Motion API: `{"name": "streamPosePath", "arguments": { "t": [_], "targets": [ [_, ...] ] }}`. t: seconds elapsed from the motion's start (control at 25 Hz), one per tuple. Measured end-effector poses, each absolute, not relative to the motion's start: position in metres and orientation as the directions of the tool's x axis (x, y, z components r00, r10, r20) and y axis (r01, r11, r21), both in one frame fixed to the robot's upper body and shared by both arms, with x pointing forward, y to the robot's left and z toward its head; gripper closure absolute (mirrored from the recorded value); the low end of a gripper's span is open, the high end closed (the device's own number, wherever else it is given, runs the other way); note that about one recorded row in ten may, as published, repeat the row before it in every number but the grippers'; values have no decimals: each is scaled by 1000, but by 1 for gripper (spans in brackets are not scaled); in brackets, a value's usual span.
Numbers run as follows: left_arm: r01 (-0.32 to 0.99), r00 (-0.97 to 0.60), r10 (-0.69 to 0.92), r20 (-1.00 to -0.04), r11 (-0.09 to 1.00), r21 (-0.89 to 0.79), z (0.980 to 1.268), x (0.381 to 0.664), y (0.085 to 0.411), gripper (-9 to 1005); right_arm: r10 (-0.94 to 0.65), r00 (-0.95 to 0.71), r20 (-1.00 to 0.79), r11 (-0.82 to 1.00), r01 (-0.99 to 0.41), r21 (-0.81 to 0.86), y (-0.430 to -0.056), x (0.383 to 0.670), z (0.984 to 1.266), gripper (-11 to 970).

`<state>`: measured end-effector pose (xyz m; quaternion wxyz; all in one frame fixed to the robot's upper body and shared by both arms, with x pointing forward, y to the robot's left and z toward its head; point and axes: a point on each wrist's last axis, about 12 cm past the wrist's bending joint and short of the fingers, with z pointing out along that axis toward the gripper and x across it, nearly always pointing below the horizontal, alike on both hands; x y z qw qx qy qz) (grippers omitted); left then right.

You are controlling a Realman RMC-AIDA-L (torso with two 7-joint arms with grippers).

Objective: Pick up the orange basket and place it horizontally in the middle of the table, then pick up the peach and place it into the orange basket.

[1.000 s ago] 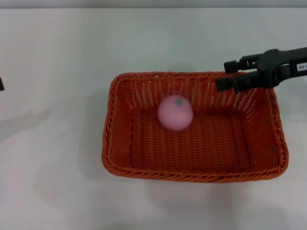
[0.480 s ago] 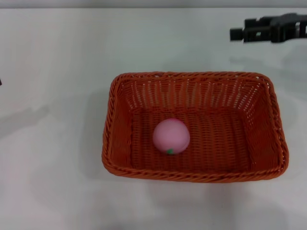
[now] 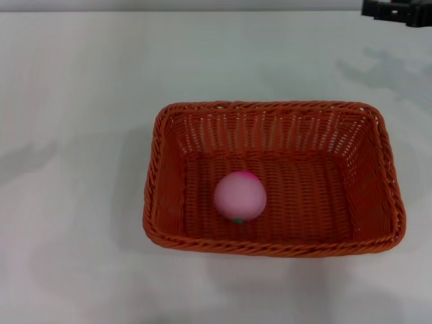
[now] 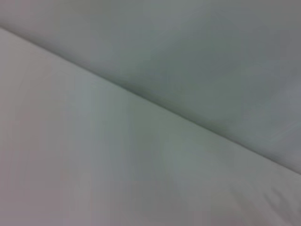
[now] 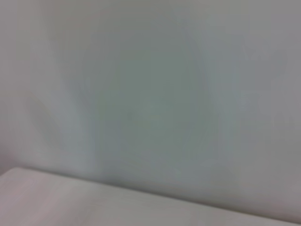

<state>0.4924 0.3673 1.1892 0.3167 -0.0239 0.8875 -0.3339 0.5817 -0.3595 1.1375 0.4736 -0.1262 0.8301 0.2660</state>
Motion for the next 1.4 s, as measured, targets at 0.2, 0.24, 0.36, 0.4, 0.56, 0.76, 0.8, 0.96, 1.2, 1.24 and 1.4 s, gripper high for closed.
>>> {"name": "streamPosePath", "arguments": {
  "t": [0.2,0.24,0.36,0.4,0.56,0.76,0.8,0.96,1.2,1.24,1.4],
  "targets": [
    [176,-754,-269,-599,796,-579,1183,495,375,519,58,-479,-876,888,-375,265,-371,585,1128,99],
    [177,-744,-277,-608,796,-579,1180,497,376,519,60,-472,-880,901,-353,251,-373,585,1125,99],
    [188,-720,-289,-631,794,-578,1173,500,378,519,64,-454,-889,926,-304,222,-380,587,1119,100],
    [192,-710,-290,-642,797,-573,1171,502,380,519,63,-445,-893,934,-290,210,-382,588,1117,100],
    [204,-664,-286,-691,819,-536,1165,506,385,519,59,-397,-916,954,-248,169,-387,590,1109,101],
    [237,-570,-325,-755,814,-530,1145,507,392,519,108,-349,-931,972,-158,172,-397,587,1099,103],
    [237,-570,-325,-755,814,-530,1145,507,392,519,110,-344,-932,977,-136,165,-400,586,1096,105],
    [248,-486,-346,-802,826,-506,1122,507,397,519,103,-340,-935,989,-67,134,-407,582,1082,111],
    [242,-389,-387,-836,832,-499,1096,504,398,519,67,-282,-957,997,-27,78,-406,575,1064,150],
    [240,-371,-391,-842,836,-494,1092,504,398,519,66,-271,-960,997,-19,74,-406,573,1062,181],
    [218,-308,-384,-870,862,-457,1077,500,399,519,55,-234,-971,998,2,56,-403,569,1054,308]
  ]
}}
